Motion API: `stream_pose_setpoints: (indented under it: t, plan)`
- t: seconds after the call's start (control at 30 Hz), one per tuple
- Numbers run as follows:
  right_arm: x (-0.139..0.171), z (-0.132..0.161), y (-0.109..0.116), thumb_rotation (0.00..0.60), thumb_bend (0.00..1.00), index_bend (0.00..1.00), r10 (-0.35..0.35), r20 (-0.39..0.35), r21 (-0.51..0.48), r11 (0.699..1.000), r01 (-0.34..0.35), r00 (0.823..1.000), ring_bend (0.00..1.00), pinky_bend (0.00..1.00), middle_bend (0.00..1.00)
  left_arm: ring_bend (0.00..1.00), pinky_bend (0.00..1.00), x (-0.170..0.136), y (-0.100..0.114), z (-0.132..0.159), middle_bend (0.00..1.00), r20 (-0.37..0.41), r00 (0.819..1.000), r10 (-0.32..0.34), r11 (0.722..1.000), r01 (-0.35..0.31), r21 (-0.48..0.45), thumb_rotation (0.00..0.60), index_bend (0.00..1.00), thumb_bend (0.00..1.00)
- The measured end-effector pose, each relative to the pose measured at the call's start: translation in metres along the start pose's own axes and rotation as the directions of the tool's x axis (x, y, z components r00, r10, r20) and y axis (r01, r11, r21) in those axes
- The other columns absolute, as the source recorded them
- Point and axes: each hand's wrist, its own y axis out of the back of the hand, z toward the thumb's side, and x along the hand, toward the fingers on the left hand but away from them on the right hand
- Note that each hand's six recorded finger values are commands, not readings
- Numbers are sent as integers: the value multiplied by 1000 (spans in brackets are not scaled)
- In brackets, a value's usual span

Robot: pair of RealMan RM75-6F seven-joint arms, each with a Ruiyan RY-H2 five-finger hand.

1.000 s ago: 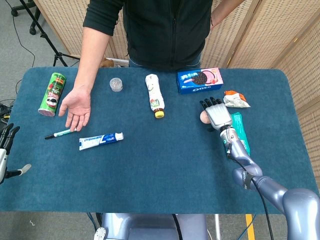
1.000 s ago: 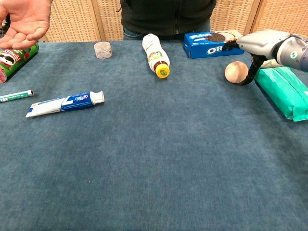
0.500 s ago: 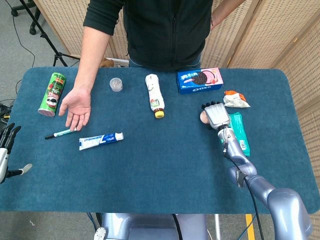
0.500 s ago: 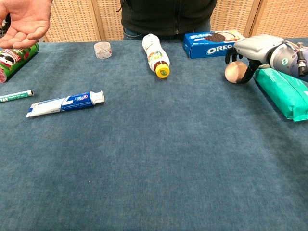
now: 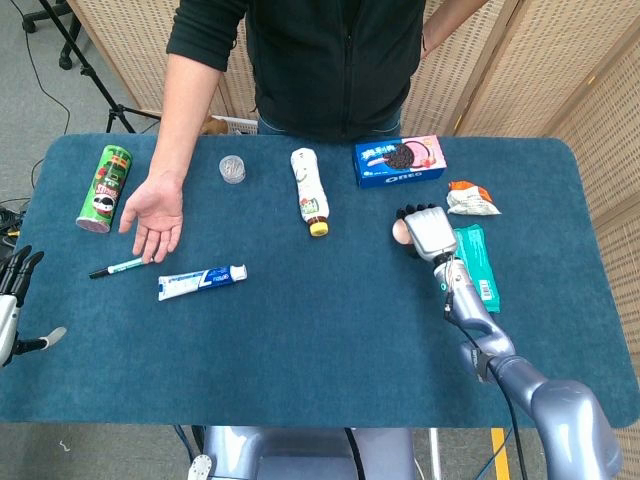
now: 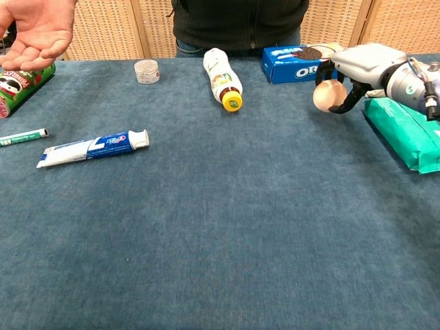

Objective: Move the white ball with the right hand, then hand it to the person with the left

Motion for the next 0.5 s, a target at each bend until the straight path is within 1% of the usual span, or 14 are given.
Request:
stream_pose_setpoints:
  t: [0.07,0.17,0.27,0.37,0.5]
  plan:
    - [8,4,6,600,598,423,-17,-34,-28,999,16,999,372,375,466,0,0,0,-1,0,0,2,1000,-5,1000,5,-1,600,0,0]
    - [22,13,14,600,599,423,-38,-96,-62,998,32,995,372,375,468,0,0,-1,0,2,0,14,1000,-8,1000,8,-9,600,0,0]
    - [43,30,26,600,605,423,-58,-179,-100,994,40,982,372,375,475,0,0,-2,1,4,0,24,1000,-7,1000,8,-16,600,0,0]
    - [66,52,40,600,633,423,-82,-264,-125,991,51,961,372,375,477,0,0,-3,3,4,0,33,999,-6,1000,7,-25,600,0,0]
    - [91,89,57,600,667,423,-108,-365,-142,988,60,924,372,375,477,0,0,-6,7,4,0,43,999,-1,999,3,-46,600,0,0]
